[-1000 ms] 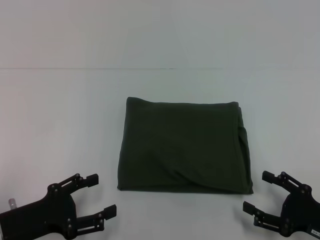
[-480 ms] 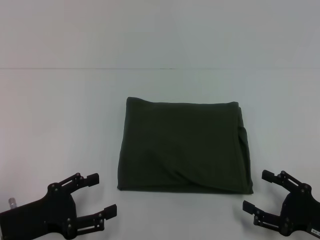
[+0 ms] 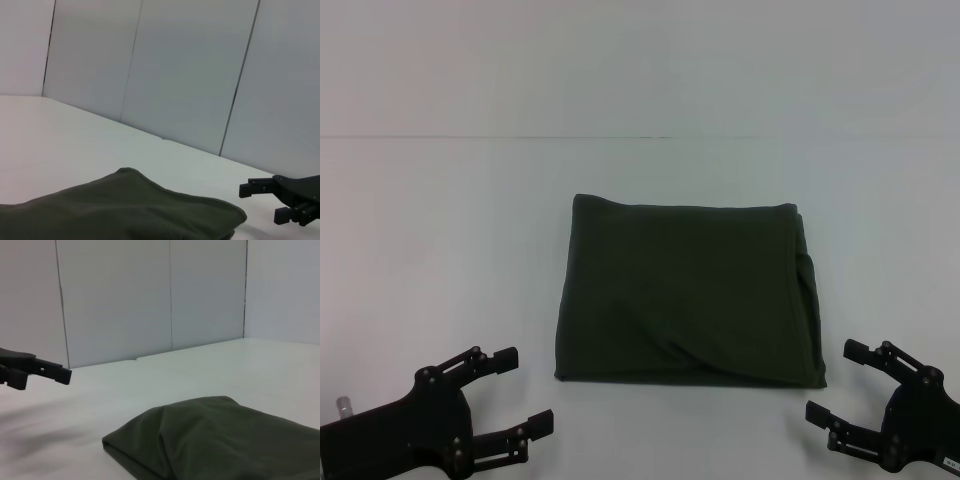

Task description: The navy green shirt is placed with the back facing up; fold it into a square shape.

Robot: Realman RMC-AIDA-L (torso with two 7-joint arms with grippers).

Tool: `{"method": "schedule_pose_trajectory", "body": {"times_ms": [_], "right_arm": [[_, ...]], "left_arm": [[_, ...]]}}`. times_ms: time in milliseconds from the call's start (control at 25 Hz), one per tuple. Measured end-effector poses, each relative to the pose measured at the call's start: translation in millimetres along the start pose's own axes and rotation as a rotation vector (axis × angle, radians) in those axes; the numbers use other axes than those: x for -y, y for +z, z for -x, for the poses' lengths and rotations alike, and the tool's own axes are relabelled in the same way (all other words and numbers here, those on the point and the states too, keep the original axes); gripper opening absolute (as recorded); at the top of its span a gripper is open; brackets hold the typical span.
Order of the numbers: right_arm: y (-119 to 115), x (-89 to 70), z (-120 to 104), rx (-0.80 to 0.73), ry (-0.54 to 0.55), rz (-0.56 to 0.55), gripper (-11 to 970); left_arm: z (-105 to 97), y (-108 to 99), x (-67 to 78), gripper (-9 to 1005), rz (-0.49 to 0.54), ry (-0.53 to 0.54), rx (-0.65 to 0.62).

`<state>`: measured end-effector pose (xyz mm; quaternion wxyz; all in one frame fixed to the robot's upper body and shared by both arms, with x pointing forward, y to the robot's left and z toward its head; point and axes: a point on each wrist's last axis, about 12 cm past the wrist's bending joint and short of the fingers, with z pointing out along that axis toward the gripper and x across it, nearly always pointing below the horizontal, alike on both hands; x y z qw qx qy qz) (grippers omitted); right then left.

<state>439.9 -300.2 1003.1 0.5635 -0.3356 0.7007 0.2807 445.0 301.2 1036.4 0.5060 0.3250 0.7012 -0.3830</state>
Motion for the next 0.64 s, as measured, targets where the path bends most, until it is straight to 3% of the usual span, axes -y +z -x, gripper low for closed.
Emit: {"method": "schedule_pose_trajectory", "body": {"times_ms": [640], "right_arm": [[-0.6, -0.5, 1.5, 0.011, -0.003, 0.009, 946]], "left_arm": [[-0.1, -1.1, 0.4, 907, 0.000, 0.001, 0.000]]}}
